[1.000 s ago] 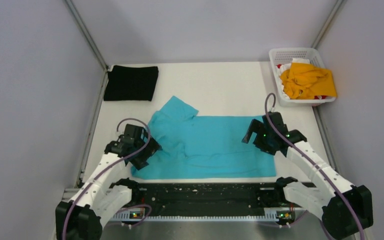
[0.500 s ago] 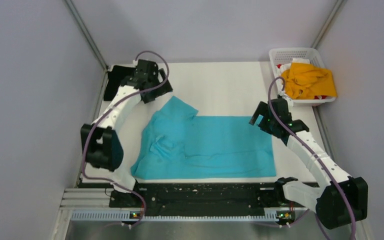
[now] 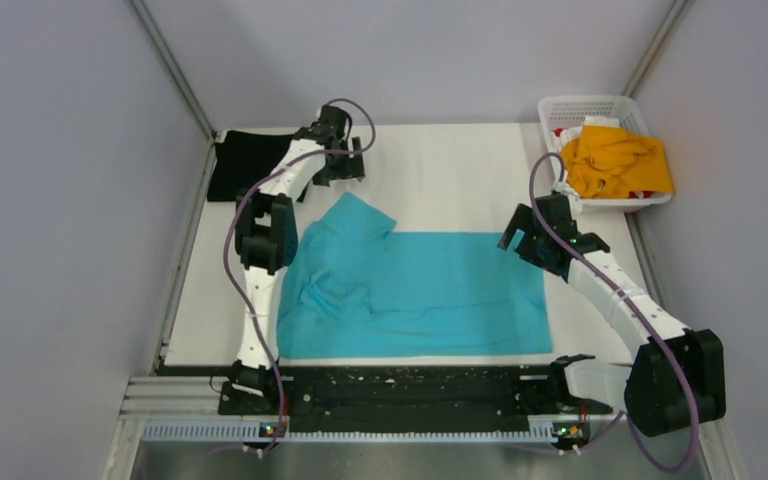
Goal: Fold and stack the t-shirts
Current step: Grab the side of the flattened tshirt furthest away from the robot with both arms, then fold the other side of the tshirt into a rectangle, then rotate the tshirt 90 degrees
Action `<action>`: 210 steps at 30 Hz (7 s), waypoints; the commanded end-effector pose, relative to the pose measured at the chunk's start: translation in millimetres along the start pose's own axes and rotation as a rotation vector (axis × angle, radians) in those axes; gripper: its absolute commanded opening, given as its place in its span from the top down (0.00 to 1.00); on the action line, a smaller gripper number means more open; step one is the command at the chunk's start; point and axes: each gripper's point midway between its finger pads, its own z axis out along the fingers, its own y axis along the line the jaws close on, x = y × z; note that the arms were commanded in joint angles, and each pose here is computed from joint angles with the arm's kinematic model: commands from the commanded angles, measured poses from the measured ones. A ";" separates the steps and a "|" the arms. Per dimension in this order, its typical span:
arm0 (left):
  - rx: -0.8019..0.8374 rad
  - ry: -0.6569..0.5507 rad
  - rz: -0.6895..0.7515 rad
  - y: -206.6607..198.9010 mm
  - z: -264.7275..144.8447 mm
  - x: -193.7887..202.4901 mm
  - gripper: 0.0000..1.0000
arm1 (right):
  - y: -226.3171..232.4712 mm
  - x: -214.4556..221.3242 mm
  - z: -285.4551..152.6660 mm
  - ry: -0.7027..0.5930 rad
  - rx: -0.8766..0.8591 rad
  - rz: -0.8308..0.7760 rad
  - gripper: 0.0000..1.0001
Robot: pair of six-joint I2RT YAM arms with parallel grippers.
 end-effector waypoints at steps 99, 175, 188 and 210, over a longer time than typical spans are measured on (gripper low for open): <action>0.060 -0.069 -0.004 -1.5 -108.7 68.6 1.00 | -41.2 -64.5 120.2 -0.040 0.416 -0.035 0.83; 0.039 0.145 -0.377 92.2 -274.1 309.8 0.02 | -79.3 -11.7 -34.3 -0.050 0.340 -0.056 0.24; 0.152 0.044 -0.395 28.3 -166.0 230.2 0.01 | 61.6 58.0 -1.5 0.162 -0.375 -0.272 0.01; 0.612 0.015 -0.392 -178.3 66.1 -8.2 0.01 | 72.8 180.2 1.7 0.548 -0.507 -0.441 0.01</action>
